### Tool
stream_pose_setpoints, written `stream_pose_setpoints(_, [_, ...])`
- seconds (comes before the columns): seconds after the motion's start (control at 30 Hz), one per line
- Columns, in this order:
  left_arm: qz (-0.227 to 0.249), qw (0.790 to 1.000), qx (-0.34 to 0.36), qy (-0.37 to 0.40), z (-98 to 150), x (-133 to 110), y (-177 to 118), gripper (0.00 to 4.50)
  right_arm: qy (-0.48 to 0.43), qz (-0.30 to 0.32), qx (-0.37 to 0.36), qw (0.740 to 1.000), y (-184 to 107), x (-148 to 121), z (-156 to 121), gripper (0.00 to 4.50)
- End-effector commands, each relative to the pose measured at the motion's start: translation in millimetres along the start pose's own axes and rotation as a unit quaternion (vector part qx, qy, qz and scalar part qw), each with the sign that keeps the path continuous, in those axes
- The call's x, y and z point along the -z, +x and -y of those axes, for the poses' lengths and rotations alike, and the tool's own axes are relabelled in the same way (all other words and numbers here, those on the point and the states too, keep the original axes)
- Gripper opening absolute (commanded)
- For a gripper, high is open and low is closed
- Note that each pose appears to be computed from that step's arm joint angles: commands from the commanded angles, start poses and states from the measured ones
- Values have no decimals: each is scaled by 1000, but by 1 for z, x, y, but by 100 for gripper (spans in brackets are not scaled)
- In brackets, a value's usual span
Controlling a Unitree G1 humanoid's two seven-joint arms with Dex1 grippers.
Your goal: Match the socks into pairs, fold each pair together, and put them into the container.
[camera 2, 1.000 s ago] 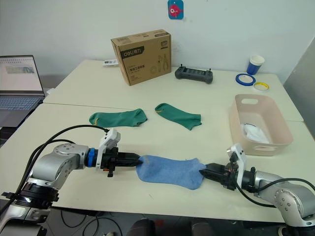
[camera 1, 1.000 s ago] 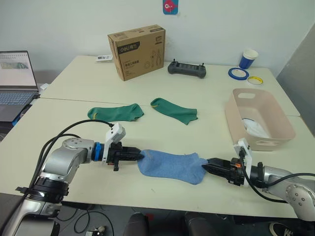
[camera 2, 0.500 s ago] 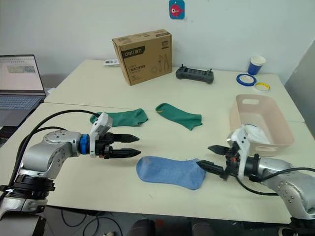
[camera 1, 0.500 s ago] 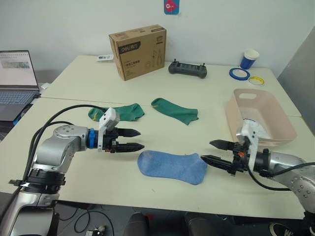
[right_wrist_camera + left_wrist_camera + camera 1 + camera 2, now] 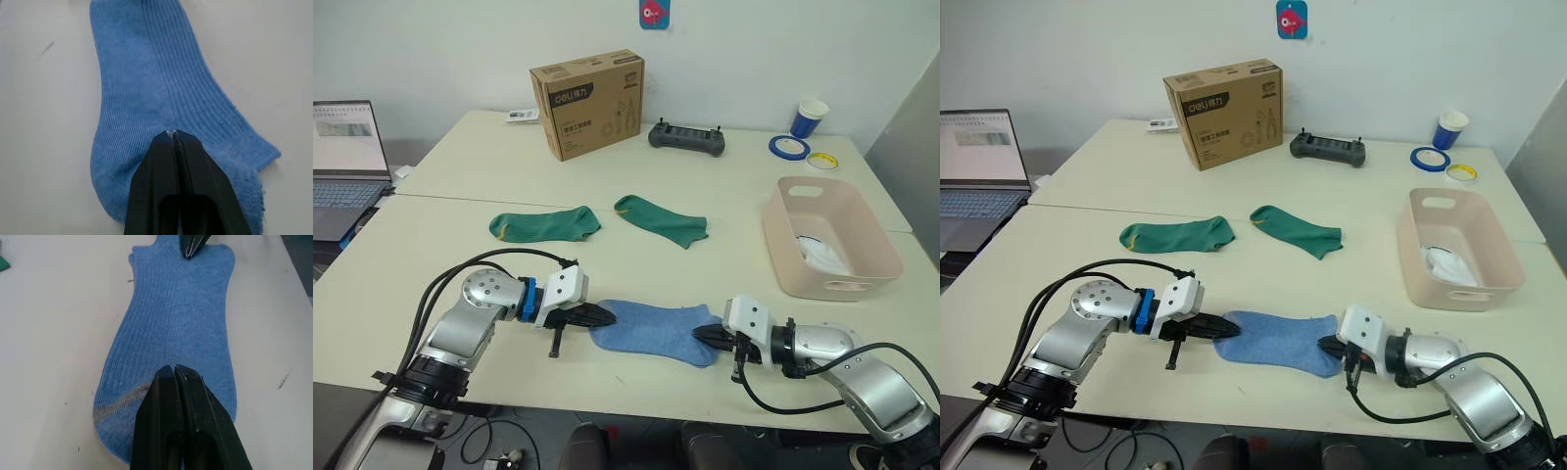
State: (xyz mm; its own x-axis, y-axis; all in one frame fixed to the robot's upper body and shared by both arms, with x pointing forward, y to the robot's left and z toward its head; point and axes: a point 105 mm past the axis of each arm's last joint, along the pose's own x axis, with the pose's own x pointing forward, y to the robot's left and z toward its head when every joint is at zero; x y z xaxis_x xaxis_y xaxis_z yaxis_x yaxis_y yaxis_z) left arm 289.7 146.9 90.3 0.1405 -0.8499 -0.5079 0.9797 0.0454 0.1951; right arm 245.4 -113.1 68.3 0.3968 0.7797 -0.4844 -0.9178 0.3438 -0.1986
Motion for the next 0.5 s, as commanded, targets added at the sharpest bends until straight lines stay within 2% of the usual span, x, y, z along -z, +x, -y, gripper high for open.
stream_pose_setpoints(0.03, [-12, 1000, -3, 3, 0, 6, -1, 0, -12, -8, 3, 1000, -7, 6, 2, 3])
stream_pose_setpoints(0.27, [-7, 1000, 3, -4, 5, 9, 2, 0, -15, -9, 7, 1000, -15, 7, 6, 3])
stream_pose_setpoints(0.43, [29, 1000, 6, -5, 1, -9, -7, 0, -6, 34, 7, 999, -27, -17, 8, 3])
stream_pose_setpoints(0.5, [40, 999, 23, -1, 5, -16, -8, 0, -4, 54, -6, 999, -21, -27, 3, 3])
